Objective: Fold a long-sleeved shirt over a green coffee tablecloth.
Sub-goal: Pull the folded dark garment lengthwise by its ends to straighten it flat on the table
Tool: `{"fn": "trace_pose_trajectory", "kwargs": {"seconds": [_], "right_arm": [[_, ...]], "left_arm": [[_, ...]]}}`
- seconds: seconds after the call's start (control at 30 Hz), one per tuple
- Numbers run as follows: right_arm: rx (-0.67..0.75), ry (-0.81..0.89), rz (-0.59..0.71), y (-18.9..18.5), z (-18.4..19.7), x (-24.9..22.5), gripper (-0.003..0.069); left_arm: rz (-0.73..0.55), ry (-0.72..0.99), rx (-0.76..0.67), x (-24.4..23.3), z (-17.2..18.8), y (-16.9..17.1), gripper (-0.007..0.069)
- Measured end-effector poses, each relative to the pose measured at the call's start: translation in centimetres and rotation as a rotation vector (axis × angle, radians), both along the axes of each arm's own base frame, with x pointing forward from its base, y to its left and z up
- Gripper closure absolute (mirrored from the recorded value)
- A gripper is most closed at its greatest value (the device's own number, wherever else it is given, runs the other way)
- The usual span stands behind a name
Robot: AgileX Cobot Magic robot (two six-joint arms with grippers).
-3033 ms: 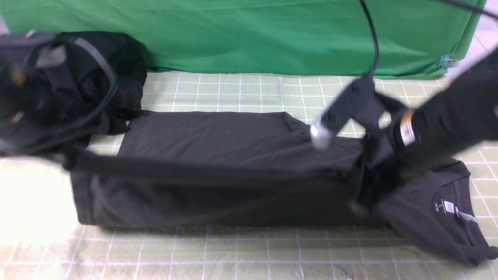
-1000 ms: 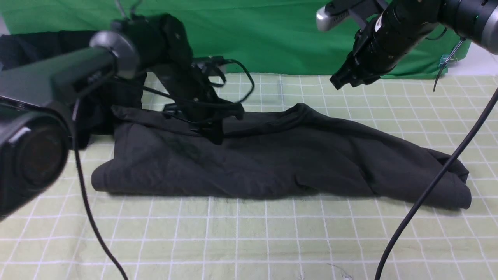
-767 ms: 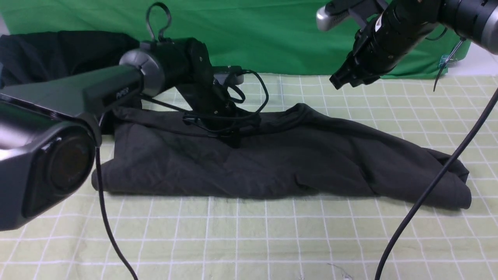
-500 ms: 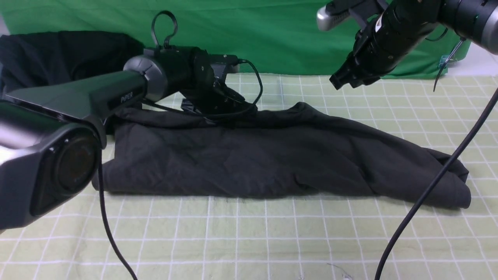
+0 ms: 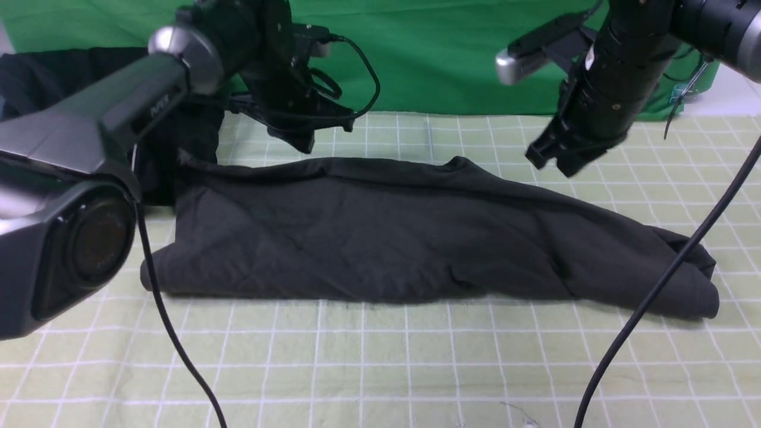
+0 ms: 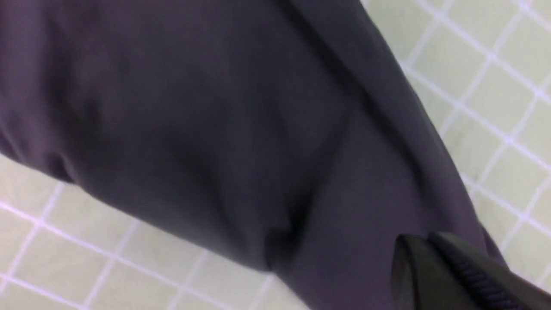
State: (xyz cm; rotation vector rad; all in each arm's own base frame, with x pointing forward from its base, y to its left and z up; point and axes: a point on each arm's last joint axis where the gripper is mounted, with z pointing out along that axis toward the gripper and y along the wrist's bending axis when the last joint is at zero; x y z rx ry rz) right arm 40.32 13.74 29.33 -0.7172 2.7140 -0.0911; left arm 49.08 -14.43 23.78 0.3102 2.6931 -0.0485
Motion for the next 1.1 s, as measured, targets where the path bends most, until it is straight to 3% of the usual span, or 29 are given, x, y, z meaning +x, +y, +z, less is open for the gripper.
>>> {"fn": "trace_pose_trajectory", "kwargs": {"seconds": [0.23, 0.47, 0.63, 0.83, 1.0, 1.1], "right_arm": [[0.011, -0.012, -0.091, -2.9, 1.0, -0.1, 0.0640], [0.053, -0.118, -0.092, -3.4, 4.2, -1.2, 0.0638], [0.054, -0.114, -0.094, -3.5, 4.9, -1.9, 0.0634], [0.038, -0.061, -0.133, -5.1, 4.0, -2.2, 0.0620], [0.029, 0.022, -0.250, -9.4, 1.6, -2.0, 0.0582], [0.073, 0.066, -0.365, -12.9, 0.1, -1.5, 0.0500]], "left_arm": [[-0.064, 0.087, -0.004, -1.1, -0.5, 0.0, 0.0629], [0.044, 0.051, -0.012, 2.0, -6.3, 3.9, 0.0629], [0.108, -0.043, -0.008, 3.5, -6.6, 6.8, 0.0629], [0.206, -0.008, -0.095, 3.1, -3.1, 10.2, 0.0629], [0.089, 0.059, -0.196, 0.2, 2.0, 8.8, 0.0629], [0.020, 0.078, -0.210, -2.2, 4.0, 6.9, 0.0629]]}}
